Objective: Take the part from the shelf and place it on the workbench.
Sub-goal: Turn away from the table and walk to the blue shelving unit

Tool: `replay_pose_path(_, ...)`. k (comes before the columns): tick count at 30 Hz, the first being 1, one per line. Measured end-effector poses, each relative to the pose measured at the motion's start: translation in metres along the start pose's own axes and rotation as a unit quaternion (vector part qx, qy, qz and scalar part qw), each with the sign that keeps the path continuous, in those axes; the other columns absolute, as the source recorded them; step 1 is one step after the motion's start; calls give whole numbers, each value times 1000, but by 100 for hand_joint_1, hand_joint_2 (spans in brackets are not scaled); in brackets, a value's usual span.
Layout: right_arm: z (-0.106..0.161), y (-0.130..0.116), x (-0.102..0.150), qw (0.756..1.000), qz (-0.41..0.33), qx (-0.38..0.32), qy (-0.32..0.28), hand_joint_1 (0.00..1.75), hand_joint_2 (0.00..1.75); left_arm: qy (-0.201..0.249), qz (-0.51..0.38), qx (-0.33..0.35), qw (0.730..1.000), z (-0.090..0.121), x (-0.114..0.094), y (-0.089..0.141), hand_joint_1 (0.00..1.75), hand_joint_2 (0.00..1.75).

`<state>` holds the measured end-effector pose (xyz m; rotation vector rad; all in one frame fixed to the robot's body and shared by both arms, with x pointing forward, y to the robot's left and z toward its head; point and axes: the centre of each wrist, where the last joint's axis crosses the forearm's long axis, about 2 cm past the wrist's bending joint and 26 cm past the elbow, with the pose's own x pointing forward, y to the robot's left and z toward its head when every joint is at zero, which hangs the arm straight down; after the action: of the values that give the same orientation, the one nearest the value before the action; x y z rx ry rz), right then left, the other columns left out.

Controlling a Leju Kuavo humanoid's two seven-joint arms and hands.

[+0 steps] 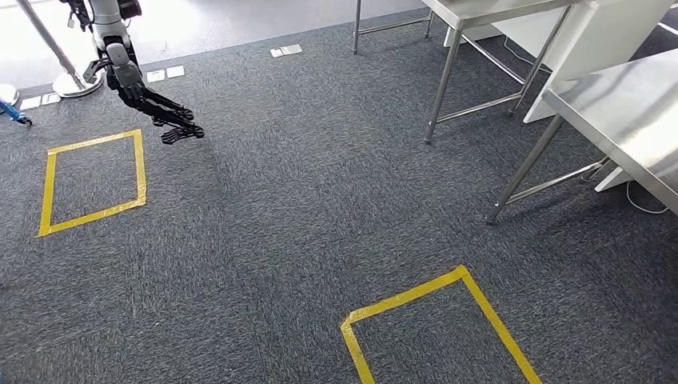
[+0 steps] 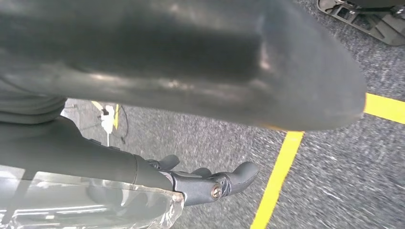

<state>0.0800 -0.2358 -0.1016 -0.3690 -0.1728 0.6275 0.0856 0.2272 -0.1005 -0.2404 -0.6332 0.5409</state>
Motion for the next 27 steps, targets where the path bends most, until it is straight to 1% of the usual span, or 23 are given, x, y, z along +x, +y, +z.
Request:
replay_pose_path(10, 0, -2, 3, 1000, 7, -5, -3, 0, 0, -2, 1, -2, 1000, -2, 4, -2, 0, 0)
replay_pose_path(27, 0, -1, 1, 1000, 8, -7, -2, 0, 0, 1, -7, 8, 1000, -2, 4, 1, 0, 0)
